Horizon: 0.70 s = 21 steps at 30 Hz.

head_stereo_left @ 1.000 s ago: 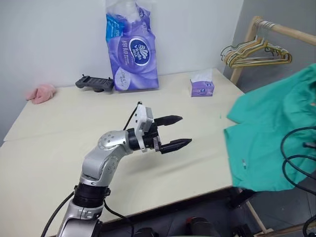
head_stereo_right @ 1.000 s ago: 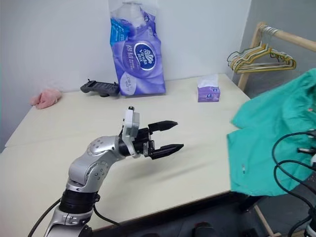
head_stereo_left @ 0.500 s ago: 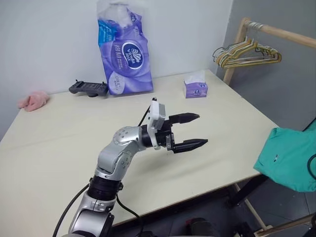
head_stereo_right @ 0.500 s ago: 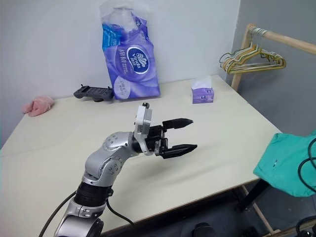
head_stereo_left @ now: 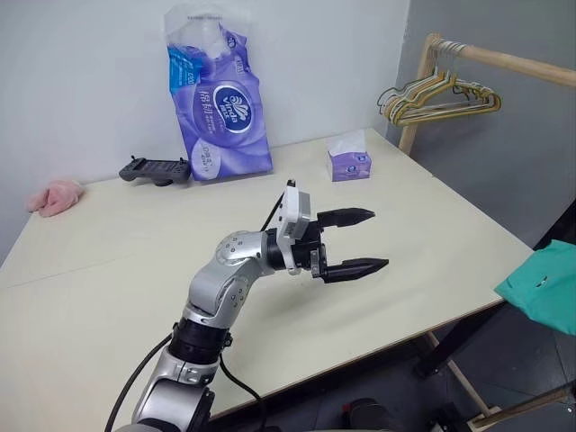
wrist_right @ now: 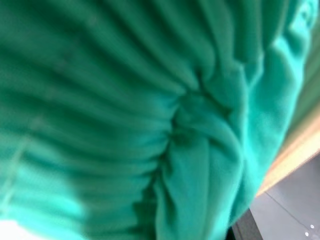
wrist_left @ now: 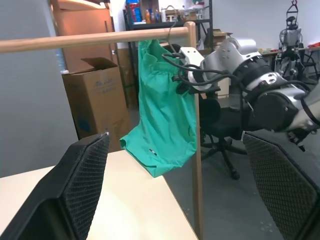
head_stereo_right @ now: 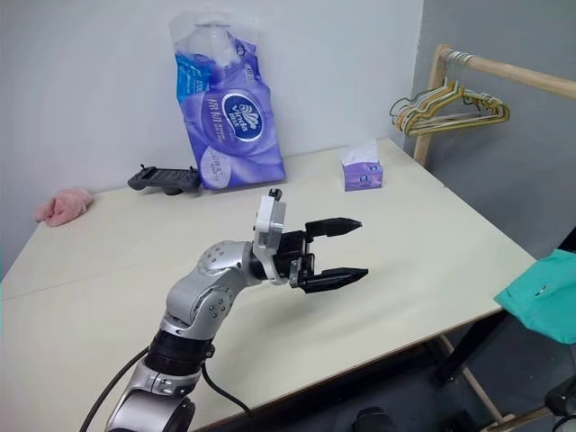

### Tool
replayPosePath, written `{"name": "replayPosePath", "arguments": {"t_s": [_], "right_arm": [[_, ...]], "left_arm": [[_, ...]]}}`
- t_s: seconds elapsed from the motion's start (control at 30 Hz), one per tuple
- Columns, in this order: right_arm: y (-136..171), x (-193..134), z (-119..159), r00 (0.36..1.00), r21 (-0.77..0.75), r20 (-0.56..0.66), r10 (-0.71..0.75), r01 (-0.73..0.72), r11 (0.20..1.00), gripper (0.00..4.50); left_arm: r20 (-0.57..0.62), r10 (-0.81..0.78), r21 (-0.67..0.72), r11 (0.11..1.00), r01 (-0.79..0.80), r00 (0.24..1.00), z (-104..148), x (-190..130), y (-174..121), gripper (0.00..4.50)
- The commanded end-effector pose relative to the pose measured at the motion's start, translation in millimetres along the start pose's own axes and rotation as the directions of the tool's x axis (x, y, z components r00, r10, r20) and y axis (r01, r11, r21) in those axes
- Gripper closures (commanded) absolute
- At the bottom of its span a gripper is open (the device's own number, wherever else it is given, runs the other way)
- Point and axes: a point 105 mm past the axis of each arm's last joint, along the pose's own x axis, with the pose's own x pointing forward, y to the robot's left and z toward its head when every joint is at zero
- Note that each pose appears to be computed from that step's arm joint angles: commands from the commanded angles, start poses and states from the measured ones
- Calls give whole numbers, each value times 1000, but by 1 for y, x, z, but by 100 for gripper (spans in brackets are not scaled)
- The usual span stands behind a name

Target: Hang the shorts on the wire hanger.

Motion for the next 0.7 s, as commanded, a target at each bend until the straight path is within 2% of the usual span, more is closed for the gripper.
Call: {"name": "replayPosePath", "arguments": {"t_s": [0.03,0.17,0.27,0.53,0.7], "right_arm": [[-1,2,25,997,-23,70,37,-35,999,450],[-13,9,26,998,-136,62,9,-1,991,450],[-23,14,23,999,-114,37,-20,24,993,450],[-6,19,5,998,-11,-50,33,-34,999,450],[-28,20,6,998,-59,-45,-45,43,997,450]], "left_arm": [[5,-20,45,999,19,1000,8,2,-1,1],[-3,-22,45,999,22,1000,7,0,-3,1],[-9,-21,43,999,21,1000,7,-1,-4,1],[-17,-13,46,999,14,1000,7,-2,-3,1],[-21,-10,44,999,11,1000,7,-1,-3,1]]}}
